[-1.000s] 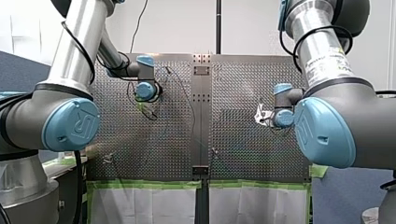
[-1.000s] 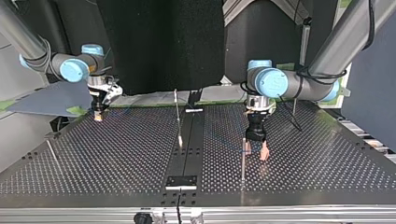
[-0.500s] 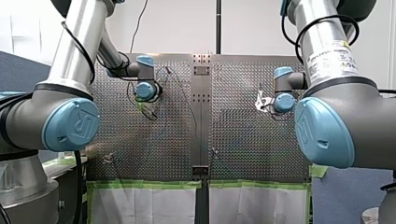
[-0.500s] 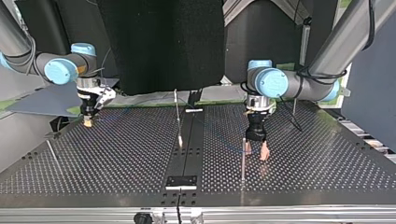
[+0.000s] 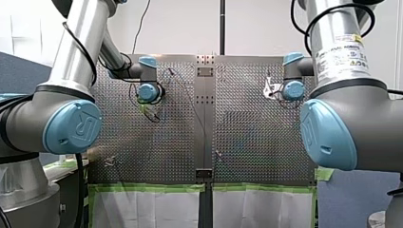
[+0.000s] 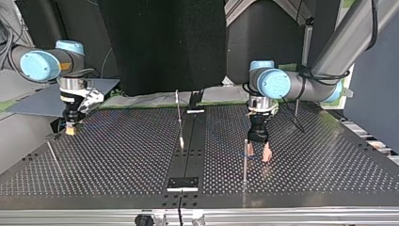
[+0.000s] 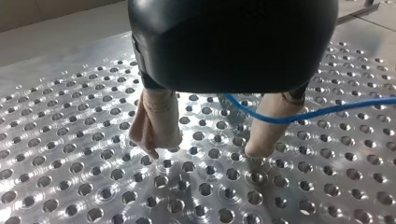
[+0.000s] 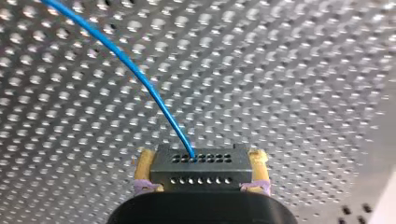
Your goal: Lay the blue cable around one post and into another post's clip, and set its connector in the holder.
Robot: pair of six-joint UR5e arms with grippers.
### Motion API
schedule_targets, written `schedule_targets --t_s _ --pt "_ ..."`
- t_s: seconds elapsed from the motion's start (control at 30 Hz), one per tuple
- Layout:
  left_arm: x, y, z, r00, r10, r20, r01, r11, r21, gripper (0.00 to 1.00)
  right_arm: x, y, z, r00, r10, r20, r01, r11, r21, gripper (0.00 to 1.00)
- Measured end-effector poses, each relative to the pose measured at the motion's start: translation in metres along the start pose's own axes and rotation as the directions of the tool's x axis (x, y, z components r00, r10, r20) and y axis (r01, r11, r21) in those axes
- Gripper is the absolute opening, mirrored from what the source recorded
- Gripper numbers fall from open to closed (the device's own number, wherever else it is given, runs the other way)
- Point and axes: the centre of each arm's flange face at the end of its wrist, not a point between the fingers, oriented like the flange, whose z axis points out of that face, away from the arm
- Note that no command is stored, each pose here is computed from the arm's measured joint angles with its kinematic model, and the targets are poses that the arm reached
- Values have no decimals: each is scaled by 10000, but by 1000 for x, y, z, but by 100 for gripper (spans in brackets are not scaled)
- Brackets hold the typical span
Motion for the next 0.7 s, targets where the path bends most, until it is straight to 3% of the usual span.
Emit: schedule_targets --t_s 0.2,0.33,0.57,0.7 --pt "0 0 0 10000 1 2 -1 10000 -1 100 30 12 -5 9992 -355 -194 354 9993 -91 0" --pt "0 0 0 10000 2 -4 -2 10000 -12 100 50 21 -8 9984 -456 -343 455 9990 -34 0" --pt "0 0 0 10000 3 -5 -3 10000 -15 100 50 39 -7 9984 -551 -103 548 9982 -227 0" --pt "0 1 0 10000 -4 2 4 10000 -23 100 32 50 -3 9980 -562 285 572 9976 -379 0"
